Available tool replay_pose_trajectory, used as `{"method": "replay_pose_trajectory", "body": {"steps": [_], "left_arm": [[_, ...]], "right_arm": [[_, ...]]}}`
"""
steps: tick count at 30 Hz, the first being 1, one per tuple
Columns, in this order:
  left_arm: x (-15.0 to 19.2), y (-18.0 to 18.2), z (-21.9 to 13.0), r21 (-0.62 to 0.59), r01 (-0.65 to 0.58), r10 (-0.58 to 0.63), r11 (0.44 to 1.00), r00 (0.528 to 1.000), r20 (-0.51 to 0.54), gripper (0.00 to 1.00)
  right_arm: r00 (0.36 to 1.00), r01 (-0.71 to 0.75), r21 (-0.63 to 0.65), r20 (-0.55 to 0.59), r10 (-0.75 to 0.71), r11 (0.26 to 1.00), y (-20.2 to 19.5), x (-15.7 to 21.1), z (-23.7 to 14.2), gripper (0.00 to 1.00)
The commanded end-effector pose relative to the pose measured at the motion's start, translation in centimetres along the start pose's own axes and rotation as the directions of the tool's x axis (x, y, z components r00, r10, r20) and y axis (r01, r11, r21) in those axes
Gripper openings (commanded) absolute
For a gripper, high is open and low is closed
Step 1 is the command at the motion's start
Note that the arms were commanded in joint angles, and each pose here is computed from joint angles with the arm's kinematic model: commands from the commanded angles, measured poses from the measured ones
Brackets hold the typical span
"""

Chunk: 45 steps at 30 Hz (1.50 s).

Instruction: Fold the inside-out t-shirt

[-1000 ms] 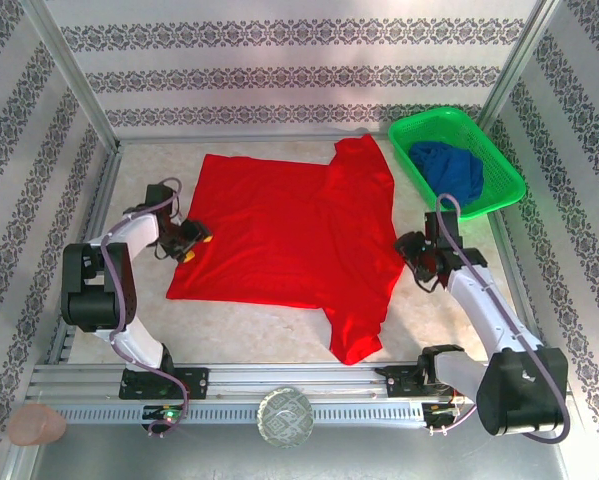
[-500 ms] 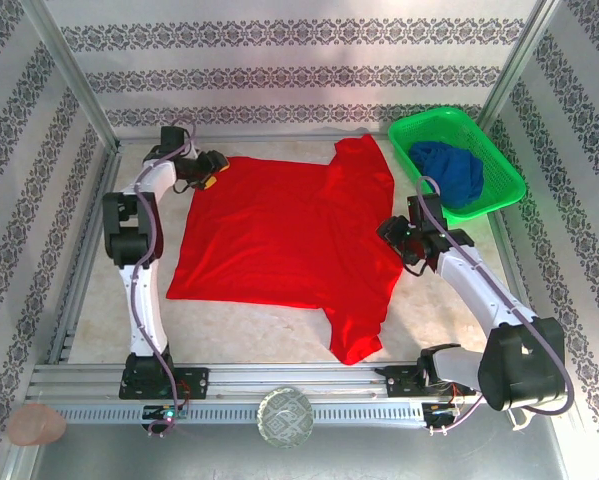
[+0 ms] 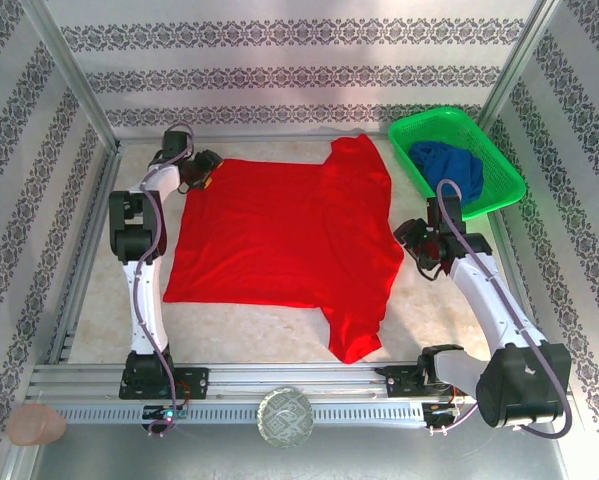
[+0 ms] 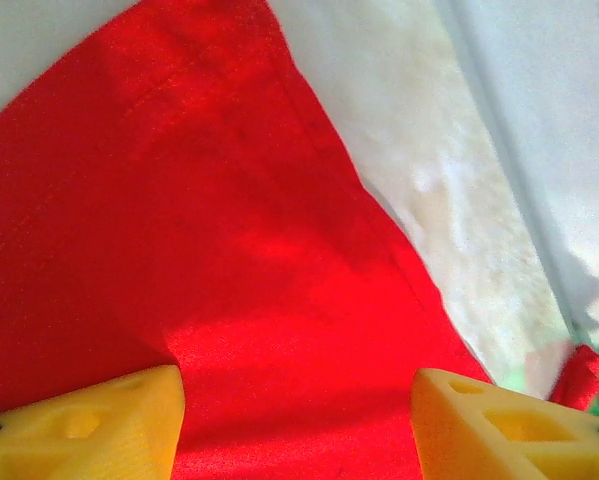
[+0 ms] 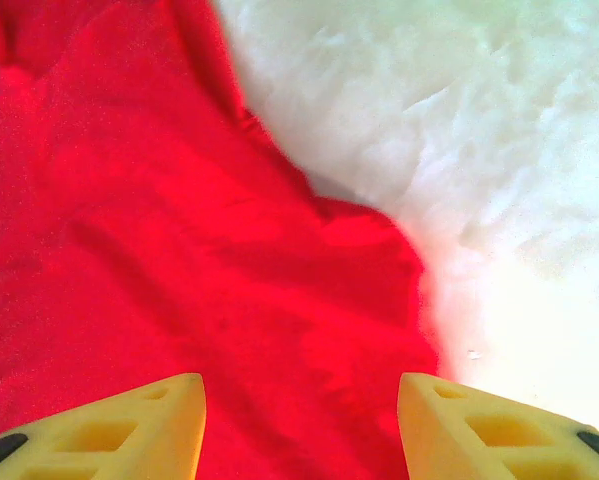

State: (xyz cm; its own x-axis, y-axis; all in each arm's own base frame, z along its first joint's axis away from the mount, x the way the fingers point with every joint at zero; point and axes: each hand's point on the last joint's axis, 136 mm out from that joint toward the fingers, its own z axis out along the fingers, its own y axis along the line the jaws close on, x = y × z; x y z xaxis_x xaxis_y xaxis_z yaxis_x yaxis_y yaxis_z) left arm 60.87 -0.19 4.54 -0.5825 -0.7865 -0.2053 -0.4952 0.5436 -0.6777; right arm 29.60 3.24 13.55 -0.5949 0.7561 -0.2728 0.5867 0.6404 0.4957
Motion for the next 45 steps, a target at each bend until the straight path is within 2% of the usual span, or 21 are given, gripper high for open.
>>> {"method": "replay_pose_trajectory", "body": {"steps": [1, 4, 9, 13, 16, 19, 23, 26, 28, 32, 37, 45], "left_arm": [[-4.2, 5.8, -3.2, -0.161, 0.114, -0.088, 0.98, 0.983, 0.16, 0.62], [-4.8, 4.6, -3.7, -0.088, 0.083, -0.07, 0.993, 0.987, 0.145, 0.63], [-3.9, -2.1, -4.4, 0.147, -0.013, 0.007, 0.989, 0.999, 0.039, 0.64], [-0.9, -6.4, -6.7, 0.229, -0.083, 0.094, 0.97, 0.995, -0.038, 0.65], [3.1, -7.4, -8.2, 0.24, -0.109, 0.136, 0.965, 0.985, -0.101, 0.65], [7.5, -6.6, -9.9, 0.227, -0.103, 0.143, 0.968, 0.976, -0.167, 0.66], [12.8, -3.8, -12.2, 0.18, -0.085, 0.125, 0.98, 0.966, -0.225, 0.67], [16.5, -1.5, -13.8, 0.133, -0.105, 0.139, 0.985, 0.951, -0.276, 0.67], [17.8, 0.2, -15.2, 0.087, -0.13, 0.149, 0.988, 0.948, -0.282, 0.67], [18.8, 3.2, -17.1, -0.001, -0.145, 0.14, 0.989, 0.956, -0.257, 0.71], [17.9, 5.8, -19.9, -0.113, -0.135, 0.112, 0.984, 0.975, -0.193, 0.75], [15.6, 6.3, -23.0, -0.123, -0.084, 0.073, 0.989, 0.993, -0.092, 0.78]], "right_arm": [[0.999, 0.032, 0.028, -0.008, -0.032, 0.999, -0.4, -0.3, 0.0, 0.54], [0.998, 0.039, 0.035, -0.048, -0.038, 0.999, -0.4, 0.0, 1.5, 0.54], [0.994, 0.05, 0.039, -0.096, -0.046, 0.998, -0.3, 0.2, 4.3, 0.54], [0.989, 0.051, 0.004, -0.142, -0.05, 0.999, 0.8, 0.5, 6.5, 0.54], [0.98, 0.086, -0.003, -0.177, -0.085, 0.996, 1.8, 1.5, 7.7, 0.54], [0.966, 0.151, -0.02, -0.21, -0.152, 0.988, 2.8, 3.7, 7.6, 0.55], [0.939, 0.248, -0.016, -0.244, -0.244, 0.969, 2.0, 8.0, 5.7, 0.58], [0.921, 0.284, 0.012, -0.282, -0.27, 0.959, -0.6, 11.4, 4.0, 0.6], [0.916, 0.291, 0.037, -0.297, -0.268, 0.956, -3.0, 13.2, 2.8, 0.6], [0.914, 0.266, 0.055, -0.33, -0.234, 0.962, -6.7, 15.8, 1.2, 0.58], [0.893, 0.279, 0.06, -0.384, -0.236, 0.958, -9.7, 18.4, 0.3, 0.53], [0.868, 0.304, 0.032, -0.42, -0.263, 0.952, -11.0, 20.8, 1.4, 0.41]]}}
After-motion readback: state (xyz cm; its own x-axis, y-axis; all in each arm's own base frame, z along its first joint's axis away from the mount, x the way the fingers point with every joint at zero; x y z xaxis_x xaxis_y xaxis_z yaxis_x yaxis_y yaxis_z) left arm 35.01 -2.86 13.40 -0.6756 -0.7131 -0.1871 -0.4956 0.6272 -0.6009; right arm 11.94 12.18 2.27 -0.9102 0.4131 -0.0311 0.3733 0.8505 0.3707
